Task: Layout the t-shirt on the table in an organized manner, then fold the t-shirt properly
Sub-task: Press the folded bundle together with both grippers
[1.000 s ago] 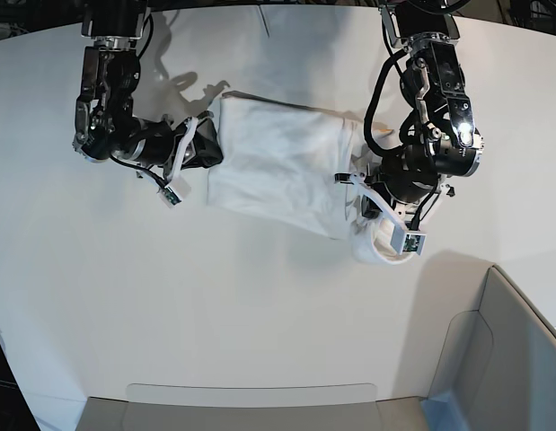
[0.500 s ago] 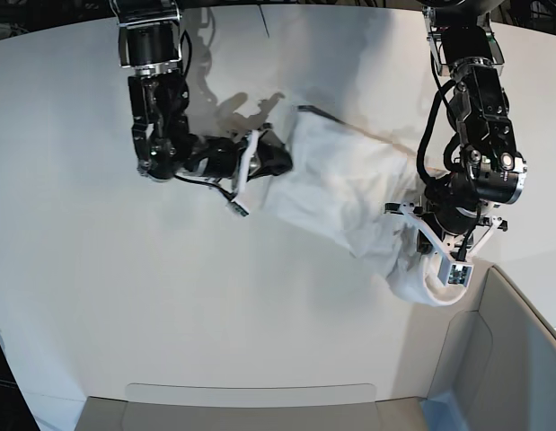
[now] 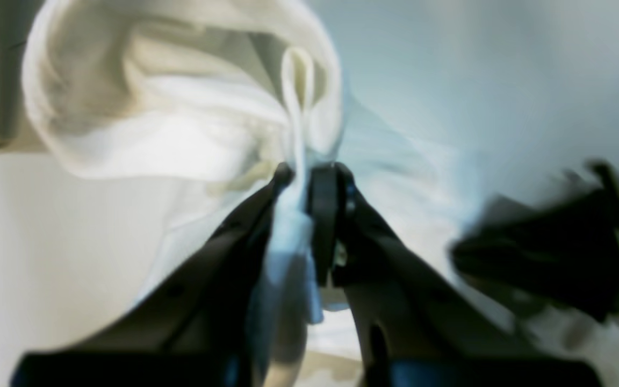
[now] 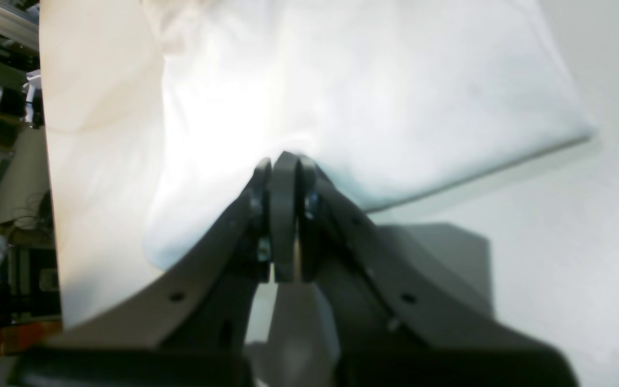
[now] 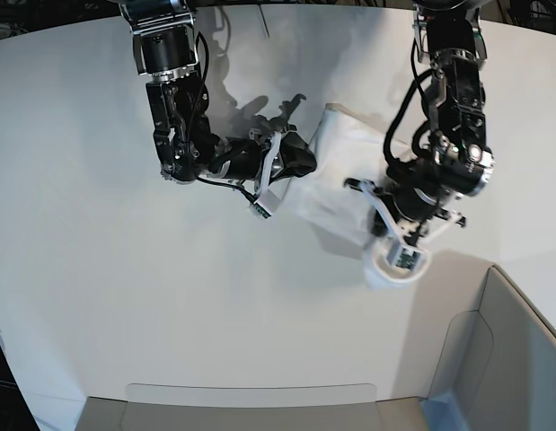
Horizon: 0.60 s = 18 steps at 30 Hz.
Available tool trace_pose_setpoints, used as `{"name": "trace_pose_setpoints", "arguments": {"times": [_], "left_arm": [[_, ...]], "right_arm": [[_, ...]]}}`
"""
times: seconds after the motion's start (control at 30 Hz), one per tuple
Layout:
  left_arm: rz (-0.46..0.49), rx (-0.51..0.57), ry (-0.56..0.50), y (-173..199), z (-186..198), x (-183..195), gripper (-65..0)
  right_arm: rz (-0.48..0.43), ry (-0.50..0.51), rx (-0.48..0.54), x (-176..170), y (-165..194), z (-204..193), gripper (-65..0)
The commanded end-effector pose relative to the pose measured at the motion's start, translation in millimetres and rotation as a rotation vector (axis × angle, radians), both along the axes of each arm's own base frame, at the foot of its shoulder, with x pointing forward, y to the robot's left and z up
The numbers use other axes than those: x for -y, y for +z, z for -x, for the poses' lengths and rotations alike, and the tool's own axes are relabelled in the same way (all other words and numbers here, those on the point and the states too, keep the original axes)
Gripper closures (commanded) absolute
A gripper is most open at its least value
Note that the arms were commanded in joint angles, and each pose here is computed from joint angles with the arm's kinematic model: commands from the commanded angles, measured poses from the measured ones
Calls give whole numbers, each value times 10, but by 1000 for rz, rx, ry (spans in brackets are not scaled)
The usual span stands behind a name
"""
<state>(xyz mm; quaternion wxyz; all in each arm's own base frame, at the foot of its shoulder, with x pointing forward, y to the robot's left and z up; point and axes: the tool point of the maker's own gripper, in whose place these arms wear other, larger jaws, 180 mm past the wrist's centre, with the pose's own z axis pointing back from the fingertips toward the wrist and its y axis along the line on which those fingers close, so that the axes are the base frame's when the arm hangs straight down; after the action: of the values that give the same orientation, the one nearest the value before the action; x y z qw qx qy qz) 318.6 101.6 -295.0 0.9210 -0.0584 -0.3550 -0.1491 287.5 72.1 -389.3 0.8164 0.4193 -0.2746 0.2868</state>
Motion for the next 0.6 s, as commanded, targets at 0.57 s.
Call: {"name": "trace_pose_setpoints", "arguments": {"times": [0.57], "left_arm": [[54,-104,11,-288,128,133,0]], "right_arm": [[-138,-19,102,32,463,-37,0]]}}
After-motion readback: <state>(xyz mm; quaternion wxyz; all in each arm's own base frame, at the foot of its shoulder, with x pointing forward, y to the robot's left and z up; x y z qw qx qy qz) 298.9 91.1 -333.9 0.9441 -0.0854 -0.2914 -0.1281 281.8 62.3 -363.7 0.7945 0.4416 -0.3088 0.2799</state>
